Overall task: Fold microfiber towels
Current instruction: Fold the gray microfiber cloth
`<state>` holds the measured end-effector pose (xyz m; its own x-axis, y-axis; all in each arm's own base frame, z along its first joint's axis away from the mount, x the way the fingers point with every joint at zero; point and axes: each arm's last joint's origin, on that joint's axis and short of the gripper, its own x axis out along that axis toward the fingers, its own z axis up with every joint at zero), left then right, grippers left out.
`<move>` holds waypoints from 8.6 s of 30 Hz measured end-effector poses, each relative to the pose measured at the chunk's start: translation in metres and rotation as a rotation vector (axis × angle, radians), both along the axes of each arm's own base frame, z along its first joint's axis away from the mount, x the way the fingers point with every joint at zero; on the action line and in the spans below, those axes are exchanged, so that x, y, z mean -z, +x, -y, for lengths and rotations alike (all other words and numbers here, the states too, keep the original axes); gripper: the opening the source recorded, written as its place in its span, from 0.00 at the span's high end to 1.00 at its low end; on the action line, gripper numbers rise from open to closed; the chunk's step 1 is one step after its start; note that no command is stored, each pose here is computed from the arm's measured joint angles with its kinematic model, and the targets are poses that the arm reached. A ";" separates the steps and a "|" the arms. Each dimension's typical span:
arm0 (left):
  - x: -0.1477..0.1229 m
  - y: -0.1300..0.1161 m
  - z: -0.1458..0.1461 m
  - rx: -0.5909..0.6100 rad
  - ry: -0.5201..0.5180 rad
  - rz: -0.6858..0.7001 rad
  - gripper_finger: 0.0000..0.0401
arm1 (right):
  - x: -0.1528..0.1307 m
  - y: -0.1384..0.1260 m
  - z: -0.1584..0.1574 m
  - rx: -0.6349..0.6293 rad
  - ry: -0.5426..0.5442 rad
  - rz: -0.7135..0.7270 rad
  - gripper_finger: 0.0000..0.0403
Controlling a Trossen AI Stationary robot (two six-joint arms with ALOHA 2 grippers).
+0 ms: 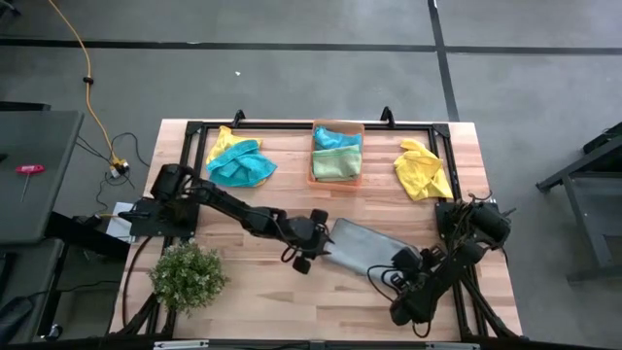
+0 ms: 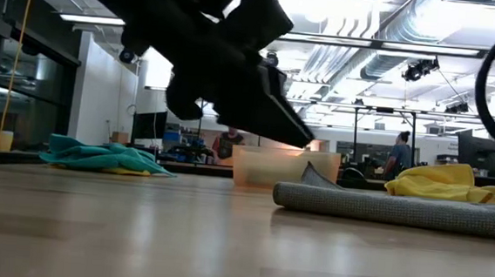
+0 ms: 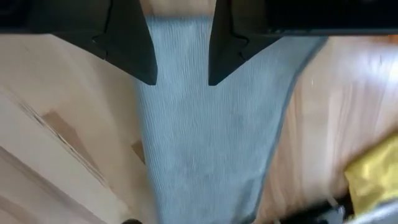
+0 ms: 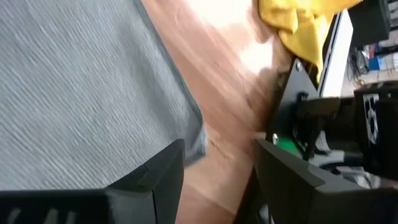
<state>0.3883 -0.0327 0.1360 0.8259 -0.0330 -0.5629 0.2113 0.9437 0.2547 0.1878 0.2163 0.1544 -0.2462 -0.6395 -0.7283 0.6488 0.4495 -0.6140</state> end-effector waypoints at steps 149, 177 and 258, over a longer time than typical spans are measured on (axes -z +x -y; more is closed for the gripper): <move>0.014 -0.082 0.095 -0.375 -0.062 -0.501 0.58 | 0.017 0.128 0.092 -0.909 0.679 -0.189 0.68; -0.016 -0.091 0.097 -0.394 -0.213 -0.480 1.00 | 0.001 0.112 0.070 -0.817 0.821 -0.125 0.99; -0.011 -0.115 0.062 -0.665 0.327 -0.234 0.63 | -0.041 0.078 0.109 -0.516 0.066 -0.213 0.48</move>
<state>0.2731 -0.0952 0.1468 0.4725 0.6257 -0.6207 -0.2906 0.7755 0.5605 0.2658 0.1077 0.1956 -0.0598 -0.6707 -0.7394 0.1991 0.7178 -0.6672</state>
